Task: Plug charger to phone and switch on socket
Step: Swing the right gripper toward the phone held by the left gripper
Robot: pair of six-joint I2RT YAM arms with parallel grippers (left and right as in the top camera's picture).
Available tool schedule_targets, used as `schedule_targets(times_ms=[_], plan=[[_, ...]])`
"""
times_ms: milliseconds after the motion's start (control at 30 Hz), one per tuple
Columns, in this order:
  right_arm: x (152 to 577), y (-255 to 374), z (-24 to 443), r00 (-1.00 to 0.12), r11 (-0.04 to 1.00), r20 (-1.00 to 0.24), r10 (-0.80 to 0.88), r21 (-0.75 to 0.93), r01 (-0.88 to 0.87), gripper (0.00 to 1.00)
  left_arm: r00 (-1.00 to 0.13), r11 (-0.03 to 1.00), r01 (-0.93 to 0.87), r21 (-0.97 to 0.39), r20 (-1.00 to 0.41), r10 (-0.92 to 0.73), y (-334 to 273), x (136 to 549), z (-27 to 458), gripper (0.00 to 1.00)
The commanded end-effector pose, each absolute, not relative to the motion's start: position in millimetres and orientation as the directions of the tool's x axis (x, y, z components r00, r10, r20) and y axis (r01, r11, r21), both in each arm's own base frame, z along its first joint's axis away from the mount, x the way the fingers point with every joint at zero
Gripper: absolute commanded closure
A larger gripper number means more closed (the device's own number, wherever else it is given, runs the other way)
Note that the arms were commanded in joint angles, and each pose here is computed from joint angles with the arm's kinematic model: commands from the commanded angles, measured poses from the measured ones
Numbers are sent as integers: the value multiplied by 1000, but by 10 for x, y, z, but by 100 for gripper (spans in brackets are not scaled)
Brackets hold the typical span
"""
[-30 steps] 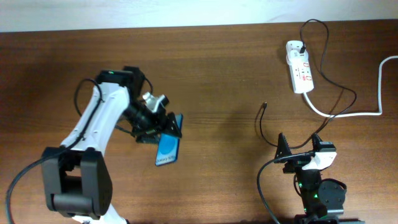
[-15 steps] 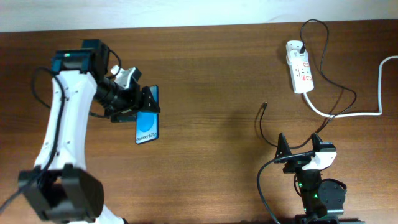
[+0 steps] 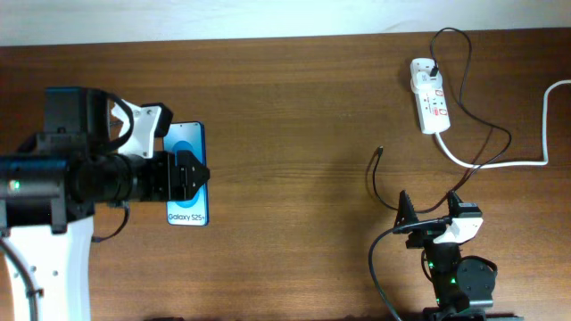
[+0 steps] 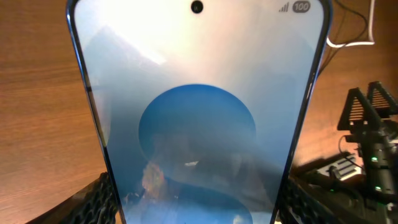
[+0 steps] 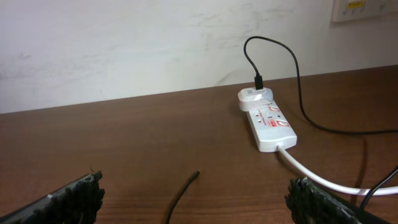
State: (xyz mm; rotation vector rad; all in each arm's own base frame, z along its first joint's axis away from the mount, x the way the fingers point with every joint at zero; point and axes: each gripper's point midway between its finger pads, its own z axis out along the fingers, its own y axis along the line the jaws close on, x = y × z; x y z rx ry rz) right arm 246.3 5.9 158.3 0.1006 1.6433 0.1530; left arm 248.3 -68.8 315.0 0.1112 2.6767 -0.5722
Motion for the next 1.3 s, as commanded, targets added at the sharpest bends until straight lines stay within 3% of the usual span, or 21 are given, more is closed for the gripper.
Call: schedule_targets(times_ms=[0, 200, 300, 400, 667, 800, 1100, 1267], plan=[[2455, 157, 1573, -90, 974, -975, 205, 212, -80, 2, -897, 926, 171, -337, -441, 5, -630, 2458, 3227, 77], [2367, 566, 1628, -193, 846, -890, 414, 454, -278, 2, -929, 935, 136, -327, -370, 5, -591, 2306, 3122, 79], [2173, 952, 1643, -352, 688, -814, 462, 580, -436, 2, -937, 953, 111, -284, -348, 5, -506, 2218, 3086, 82], [1842, 1316, 1659, -529, 490, -745, 406, 666, -562, 2, -926, 954, 118, -277, -377, 5, -501, 2157, 3147, 81], [1381, 1588, 1643, -667, 278, -704, 243, 710, -647, 2, -869, 963, 139, -233, -495, 6, -453, 2028, 3352, 78], [1362, 1595, 1677, -657, 270, -716, 236, 697, -664, 2, -854, 963, 146, -228, -520, 6, -454, 1995, 3401, 80], [1520, 1516, 1877, -596, 356, -749, 291, 663, -659, 2, -810, 961, 132, -243, -586, -37, -459, 2189, 3503, 82], [1736, 1413, 1739, -611, 488, -743, 275, 655, -577, 2, -824, 957, 76, -282, -558, -99, -458, 2285, 3370, 82]])
